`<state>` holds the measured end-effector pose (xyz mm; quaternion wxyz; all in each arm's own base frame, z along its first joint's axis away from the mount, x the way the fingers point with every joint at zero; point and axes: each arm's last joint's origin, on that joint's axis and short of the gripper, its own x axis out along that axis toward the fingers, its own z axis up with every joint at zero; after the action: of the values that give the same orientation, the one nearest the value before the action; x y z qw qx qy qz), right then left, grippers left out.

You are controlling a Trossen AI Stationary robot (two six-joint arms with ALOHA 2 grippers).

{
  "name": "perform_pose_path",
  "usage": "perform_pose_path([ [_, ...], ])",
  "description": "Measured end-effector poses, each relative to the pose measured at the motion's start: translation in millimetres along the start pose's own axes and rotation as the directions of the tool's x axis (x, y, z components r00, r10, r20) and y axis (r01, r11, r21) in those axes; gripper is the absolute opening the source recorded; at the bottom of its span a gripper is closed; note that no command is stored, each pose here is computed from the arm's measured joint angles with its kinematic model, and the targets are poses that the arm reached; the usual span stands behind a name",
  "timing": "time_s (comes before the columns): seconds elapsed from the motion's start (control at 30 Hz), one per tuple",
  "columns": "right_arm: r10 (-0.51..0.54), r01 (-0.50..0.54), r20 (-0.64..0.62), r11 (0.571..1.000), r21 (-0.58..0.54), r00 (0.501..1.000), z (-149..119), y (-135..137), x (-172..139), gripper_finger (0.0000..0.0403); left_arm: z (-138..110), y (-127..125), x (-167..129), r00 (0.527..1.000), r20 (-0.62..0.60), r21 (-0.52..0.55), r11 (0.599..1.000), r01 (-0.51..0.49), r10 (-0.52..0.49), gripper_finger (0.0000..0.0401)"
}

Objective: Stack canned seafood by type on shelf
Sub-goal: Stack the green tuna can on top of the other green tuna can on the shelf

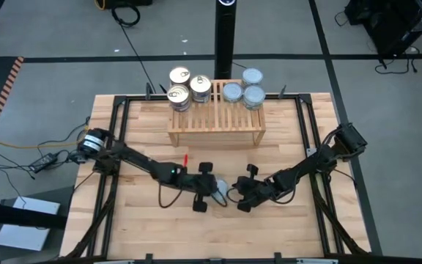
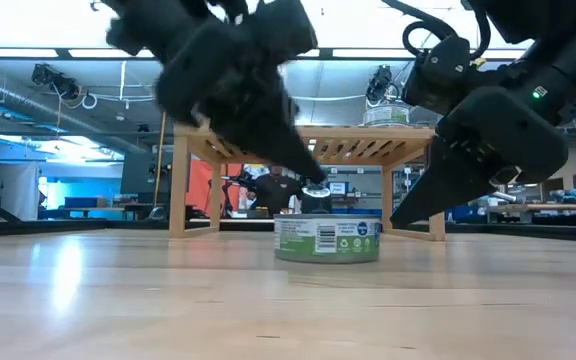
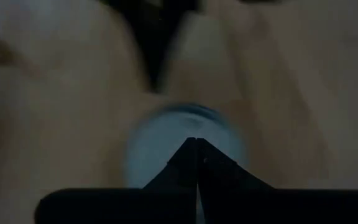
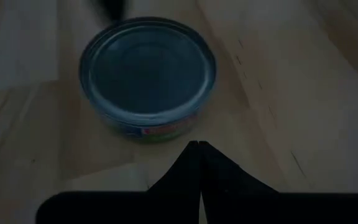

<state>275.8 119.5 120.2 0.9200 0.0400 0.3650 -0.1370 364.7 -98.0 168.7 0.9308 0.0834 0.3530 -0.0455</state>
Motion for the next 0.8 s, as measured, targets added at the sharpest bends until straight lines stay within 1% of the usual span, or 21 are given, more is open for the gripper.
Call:
perform_pose_path([
  [0.07, 0.008, -0.008, -0.001, 1.0, -0.009, 1.0, -2, 3, -2, 0.001, 3, 4, -8, 0.998, 0.022, -0.02, 0.998, -0.067, 0.067, 0.0006],
  [0.1, 0.012, -0.012, -0.003, 1.0, -0.014, 1.0, -3, 4, -3, 0.001, -1, 7, -10, 0.997, 0.022, -0.03, 0.997, -0.075, 0.076, 0.0006],
  [0.13, 0.017, -0.017, -0.003, 1.0, -0.02, 1.0, -3, 5, -3, 0.001, -4, 10, -11, 0.997, 0.032, -0.049, 0.996, -0.071, 0.073, 0.0006],
  [0.2, 0.052, -0.052, -0.004, 0.998, -0.029, 0.999, -4, 9, -5, 0.001, -12, 18, -13, 0.995, 0.092, -0.087, 0.996, -0.025, 0.033, 0.0006],
  [0.3, 0.169, -0.169, 0.0, 0.985, -0.014, 0.986, -1, 16, -7, 0.001, -24, 36, -15, 0.978, 0.207, -0.165, 0.986, 0.035, 0.0, 0.0006],
  [0.37, 0.266, -0.266, 0.035, 0.964, 0.008, 0.963, 6, 21, -8, 0.001, -38, 48, -13, 0.976, 0.219, -0.217, 0.975, 0.035, 0.013, 0.0005],
  [0.43, 0.32, -0.322, 0.077, 0.946, 0.018, 0.944, 13, 23, -7, 0.001, -49, 57, -7, 0.978, 0.208, -0.241, 0.97, 0.021, 0.031, 0.0005],
  [0.53, 0.337, -0.344, 0.118, 0.938, 0.042, 0.934, 21, 19, -5, 0.0011, -57, 62, 2, 0.979, 0.201, -0.246, 0.969, 0.014, 0.037, 0.0005],
  [0.6, 0.327, -0.331, 0.112, 0.944, 0.015, 0.938, 21, 16, -3, 0.0013, -63, 62, 10, 0.982, 0.184, -0.229, 0.973, 0.009, 0.034, 0.0005],
  [0.67, 0.329, -0.327, 0.098, 0.944, -0.03, 0.939, 20, 17, -3, 0.0015, -67, 62, 17, 0.979, 0.2, -0.214, 0.977, 0.009, 0.035, 0.0005],
  [0.73, 0.334, -0.329, 0.094, 0.942, -0.061, 0.938, 21, 19, -4, 0.0014, -68, 60, 23, 0.973, 0.232, -0.2, 0.979, 0.04, 0.007, 0.0005],
  [0.8, 0.337, -0.33, 0.089, 0.941, -0.08, 0.937, 27, 24, -6, 0.0012, -70, 58, 29, 0.963, 0.267, -0.189, 0.979, 0.081, -0.029, 0.0005],
])
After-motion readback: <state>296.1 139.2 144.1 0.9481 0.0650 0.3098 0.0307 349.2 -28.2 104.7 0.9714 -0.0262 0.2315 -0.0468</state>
